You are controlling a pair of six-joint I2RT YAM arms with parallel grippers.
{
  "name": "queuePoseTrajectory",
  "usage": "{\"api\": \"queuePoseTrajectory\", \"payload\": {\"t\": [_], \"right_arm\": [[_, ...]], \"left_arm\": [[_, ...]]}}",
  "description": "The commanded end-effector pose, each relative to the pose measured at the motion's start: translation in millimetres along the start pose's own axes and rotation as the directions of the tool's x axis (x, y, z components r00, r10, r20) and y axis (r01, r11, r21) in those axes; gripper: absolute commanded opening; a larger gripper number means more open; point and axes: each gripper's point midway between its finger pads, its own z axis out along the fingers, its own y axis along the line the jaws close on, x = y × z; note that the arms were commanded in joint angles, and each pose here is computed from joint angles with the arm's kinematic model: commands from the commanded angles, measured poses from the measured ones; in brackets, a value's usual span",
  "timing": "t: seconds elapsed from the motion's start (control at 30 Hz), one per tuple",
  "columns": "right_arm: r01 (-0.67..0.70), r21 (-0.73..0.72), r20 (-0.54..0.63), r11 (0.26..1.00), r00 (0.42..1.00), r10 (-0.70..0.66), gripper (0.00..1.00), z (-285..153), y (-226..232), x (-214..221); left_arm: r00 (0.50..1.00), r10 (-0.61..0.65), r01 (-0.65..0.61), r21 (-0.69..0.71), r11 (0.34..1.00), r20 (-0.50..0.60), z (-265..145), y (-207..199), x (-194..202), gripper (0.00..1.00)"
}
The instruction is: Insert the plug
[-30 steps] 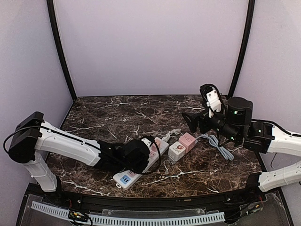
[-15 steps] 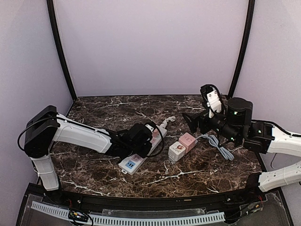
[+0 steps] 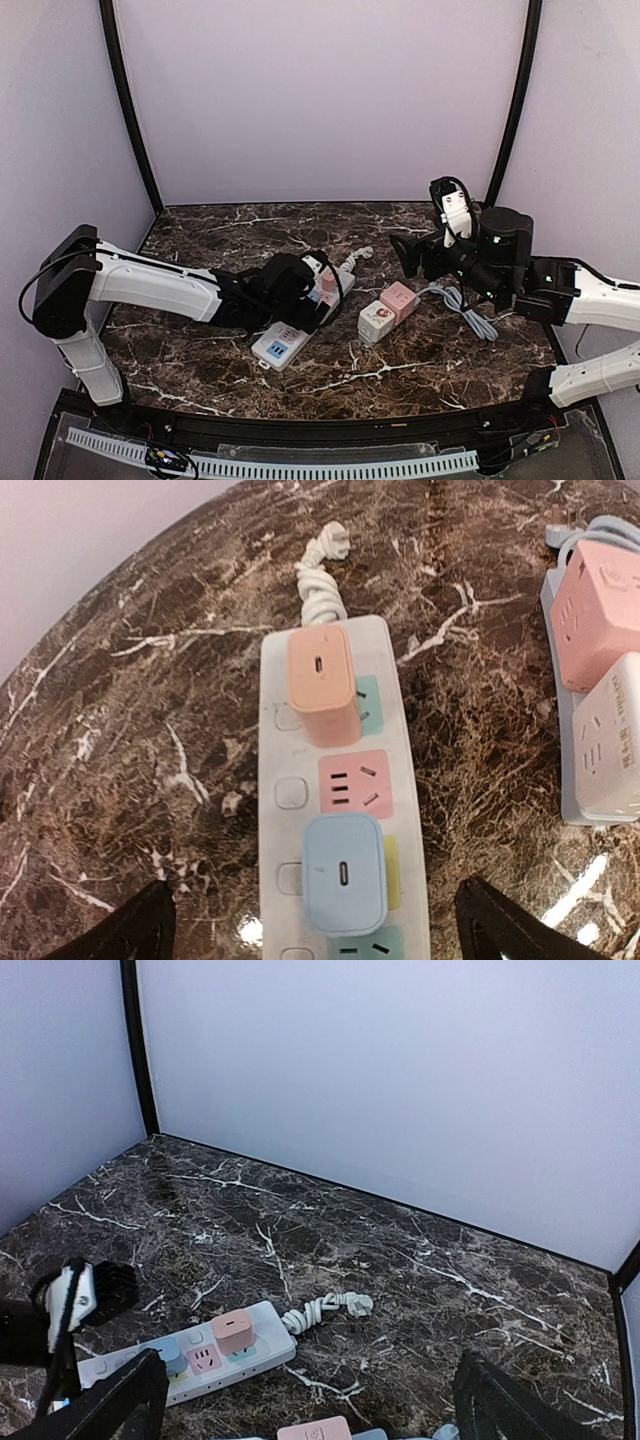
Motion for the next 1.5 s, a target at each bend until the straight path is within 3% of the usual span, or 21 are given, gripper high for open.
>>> {"api": "queuePoseTrajectory", "payload": {"t": [0.0, 0.2, 0.37, 0.5, 0.57, 0.77, 0.93, 1.07, 1.2, 1.47], "right_arm": [[-0.075, 0.108, 0.051, 0.991, 0.996, 0.069, 0.99, 4.1, -21.1, -12.1], [-0.165, 0.328, 0.101, 0.930, 0.985, 0.139, 0.99, 10.0, -78.3, -2.8], [-0.174, 0.380, 0.094, 0.908, 0.984, 0.149, 0.99, 12.5, -117.8, 2.9], [-0.169, 0.425, 0.106, 0.889, 0.985, 0.137, 0.99, 3.9, -152.1, 6.6], [-0.139, 0.451, 0.088, 0.882, 0.990, 0.111, 0.99, 2.6, -165.1, 17.0], [0.002, 0.504, 0.109, 0.864, 0.992, -0.066, 0.99, -3.3, -189.9, 56.4], [-0.062, 0.453, 0.184, 0.890, 0.983, -0.025, 0.99, -6.3, -209.2, 79.6], [-0.061, 0.469, 0.132, 0.881, 0.991, -0.001, 0.99, 4.0, -221.2, 105.2], [-0.038, 0.473, 0.098, 0.880, 0.995, -0.010, 0.99, 14.8, -225.5, 126.0], [-0.063, 0.511, 0.160, 0.857, 0.987, -0.023, 0.99, 9.0, -235.3, 130.6]], "left_arm": [[0.997, -0.007, 0.011, -0.062, 0.998, 0.074, -32.9, 31.5, -18.9, 0.99], [0.986, -0.089, 0.121, -0.232, 0.965, 0.140, -64.6, 103.9, -20.2, 0.99], [0.982, -0.141, 0.176, -0.341, 0.924, 0.124, -82.1, 159.7, -0.6, 0.98], [0.957, -0.223, 0.278, -0.371, 0.886, 0.186, -104.9, 204.9, 8.5, 0.97], [0.948, -0.223, 0.302, -0.419, 0.856, 0.228, -117.5, 224.1, 13.6, 0.97], [0.914, -0.262, 0.402, -0.616, 0.678, 0.309, -148.7, 295.9, 56.4, 0.99], [0.900, -0.189, 0.421, -0.671, 0.610, 0.393, -155.9, 316.9, 69.8, 0.99], [0.903, -0.114, 0.400, -0.711, 0.578, 0.415, -155.9, 327.1, 75.2, 0.98], [0.894, -0.139, 0.426, -0.709, 0.563, 0.426, -149.7, 339.1, 86.8, 0.98], [0.882, -0.153, 0.454, -0.718, 0.528, 0.446, -133.4, 353.5, 116.6, 0.96]]}}
